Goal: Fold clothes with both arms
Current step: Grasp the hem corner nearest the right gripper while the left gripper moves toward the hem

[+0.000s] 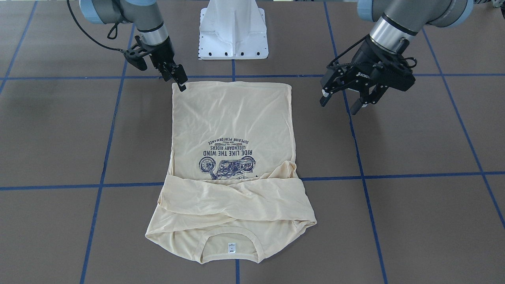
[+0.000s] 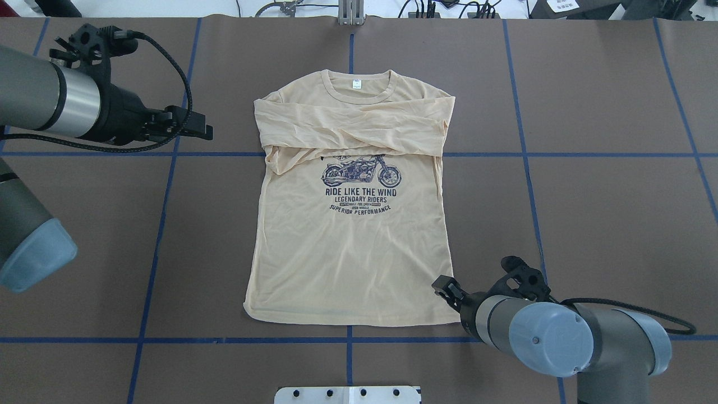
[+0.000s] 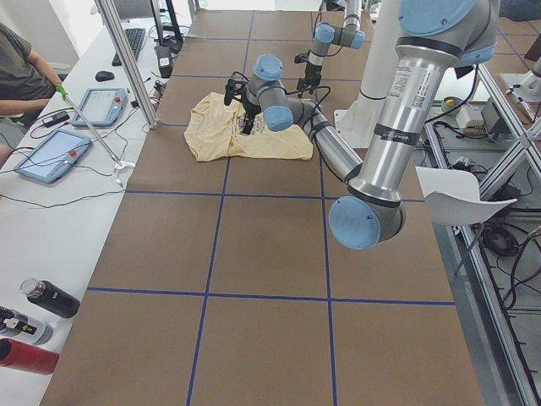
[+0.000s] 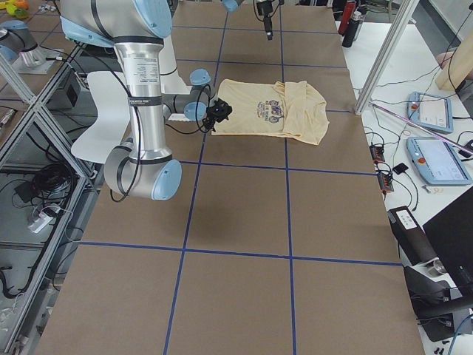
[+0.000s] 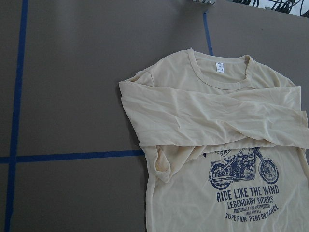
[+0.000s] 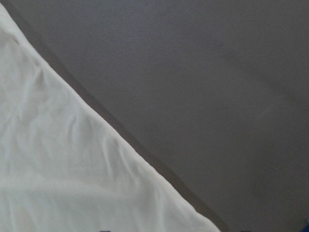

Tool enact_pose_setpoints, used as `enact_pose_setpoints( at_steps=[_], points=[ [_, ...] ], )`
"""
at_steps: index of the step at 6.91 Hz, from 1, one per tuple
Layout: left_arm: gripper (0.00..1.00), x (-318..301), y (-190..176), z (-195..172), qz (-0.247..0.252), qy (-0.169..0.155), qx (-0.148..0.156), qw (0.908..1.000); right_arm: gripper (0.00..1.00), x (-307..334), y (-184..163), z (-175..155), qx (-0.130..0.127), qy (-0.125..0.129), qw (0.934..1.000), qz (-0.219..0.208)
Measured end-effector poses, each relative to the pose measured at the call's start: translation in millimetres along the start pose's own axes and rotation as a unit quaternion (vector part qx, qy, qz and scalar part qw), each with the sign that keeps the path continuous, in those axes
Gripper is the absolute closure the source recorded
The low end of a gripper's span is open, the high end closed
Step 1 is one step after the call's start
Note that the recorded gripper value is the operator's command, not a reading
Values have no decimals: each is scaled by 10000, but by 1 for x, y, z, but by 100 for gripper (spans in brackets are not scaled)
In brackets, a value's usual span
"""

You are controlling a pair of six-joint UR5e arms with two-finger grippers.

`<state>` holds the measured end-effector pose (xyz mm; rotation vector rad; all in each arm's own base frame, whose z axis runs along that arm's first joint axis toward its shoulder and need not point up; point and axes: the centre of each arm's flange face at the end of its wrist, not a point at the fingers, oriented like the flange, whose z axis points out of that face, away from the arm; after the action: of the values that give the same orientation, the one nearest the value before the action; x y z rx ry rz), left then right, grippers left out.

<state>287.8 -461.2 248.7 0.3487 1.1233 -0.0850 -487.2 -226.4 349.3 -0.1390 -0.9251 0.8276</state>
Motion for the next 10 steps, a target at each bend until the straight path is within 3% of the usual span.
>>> enact_pose_setpoints(
  at_steps=[9, 10],
  points=[
    [6, 0, 2, -1, -17, -9, 6, 10000, 21, 17, 12, 10, 32, 107, 9999, -65],
    [6, 0, 2, -1, -17, -12, 7, 10000, 29, 17, 13, 10, 23, 111, 9999, -83]
  ],
)
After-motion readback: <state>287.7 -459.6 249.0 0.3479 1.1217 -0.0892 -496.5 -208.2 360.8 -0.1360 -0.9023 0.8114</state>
